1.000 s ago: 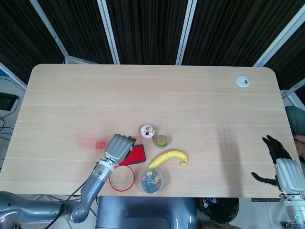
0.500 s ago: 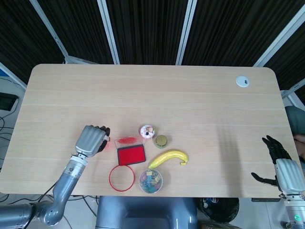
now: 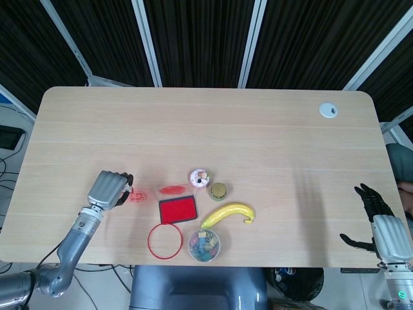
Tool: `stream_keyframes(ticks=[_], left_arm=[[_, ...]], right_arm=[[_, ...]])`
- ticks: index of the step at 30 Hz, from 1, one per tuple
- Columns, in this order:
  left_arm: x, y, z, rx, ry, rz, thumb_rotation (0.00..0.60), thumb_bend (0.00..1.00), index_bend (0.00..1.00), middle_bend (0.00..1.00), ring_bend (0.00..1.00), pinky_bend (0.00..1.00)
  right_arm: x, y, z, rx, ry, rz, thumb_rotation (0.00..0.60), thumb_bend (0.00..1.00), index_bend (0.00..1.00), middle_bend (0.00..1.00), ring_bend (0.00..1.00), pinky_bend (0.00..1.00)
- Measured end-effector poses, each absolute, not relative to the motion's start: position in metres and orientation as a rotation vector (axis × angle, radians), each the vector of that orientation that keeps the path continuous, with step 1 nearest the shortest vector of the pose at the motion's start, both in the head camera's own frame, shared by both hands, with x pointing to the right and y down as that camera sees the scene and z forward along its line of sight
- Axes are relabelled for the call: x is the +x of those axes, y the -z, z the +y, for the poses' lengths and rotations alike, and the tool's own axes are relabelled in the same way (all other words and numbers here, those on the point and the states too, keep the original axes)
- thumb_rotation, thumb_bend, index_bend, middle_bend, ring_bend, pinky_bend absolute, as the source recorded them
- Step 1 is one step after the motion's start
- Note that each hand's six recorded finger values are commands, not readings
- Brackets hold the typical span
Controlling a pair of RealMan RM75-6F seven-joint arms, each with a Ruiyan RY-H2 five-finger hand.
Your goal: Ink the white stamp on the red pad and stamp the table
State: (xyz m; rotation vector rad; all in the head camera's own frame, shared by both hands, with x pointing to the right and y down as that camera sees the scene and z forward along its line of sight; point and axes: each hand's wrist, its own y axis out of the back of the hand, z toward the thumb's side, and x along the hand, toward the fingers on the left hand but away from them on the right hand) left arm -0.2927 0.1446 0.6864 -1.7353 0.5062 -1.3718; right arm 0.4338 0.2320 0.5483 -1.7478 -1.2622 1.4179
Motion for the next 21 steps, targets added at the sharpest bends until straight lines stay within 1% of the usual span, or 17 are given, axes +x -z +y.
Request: stream_keyframes(ticks=[10,15,21], left_arm=[[-0.279,-0.711,0.157,-1.751,1.377,0.433,0.600,0.49,0.66,0.67,0.53,0.58],[-0.276,-0.719,0.159,-1.745,1.388,0.415,0.600,0.48,0.65,0.66,0.52,0.57],[-0.274,-0.724,0.160,-1.740,1.401,0.405,0.600,0.46,0.61,0.62,0.49,0.54]], right_arm=[[0.434,-0.548,0.232,-1.752,-1.418,-1.266,0.600,0.12,0.00,0.00,0.00,0.17],[0.434,-0.548,0.232,-1.752,-1.417,-1.267,0.600,0.12,0.00,0.00,0.00,0.17],[0.434,-0.548,0.232,-1.751,-1.417,-1.267,0.600,0.12,0.00,0.00,0.00,0.18]])
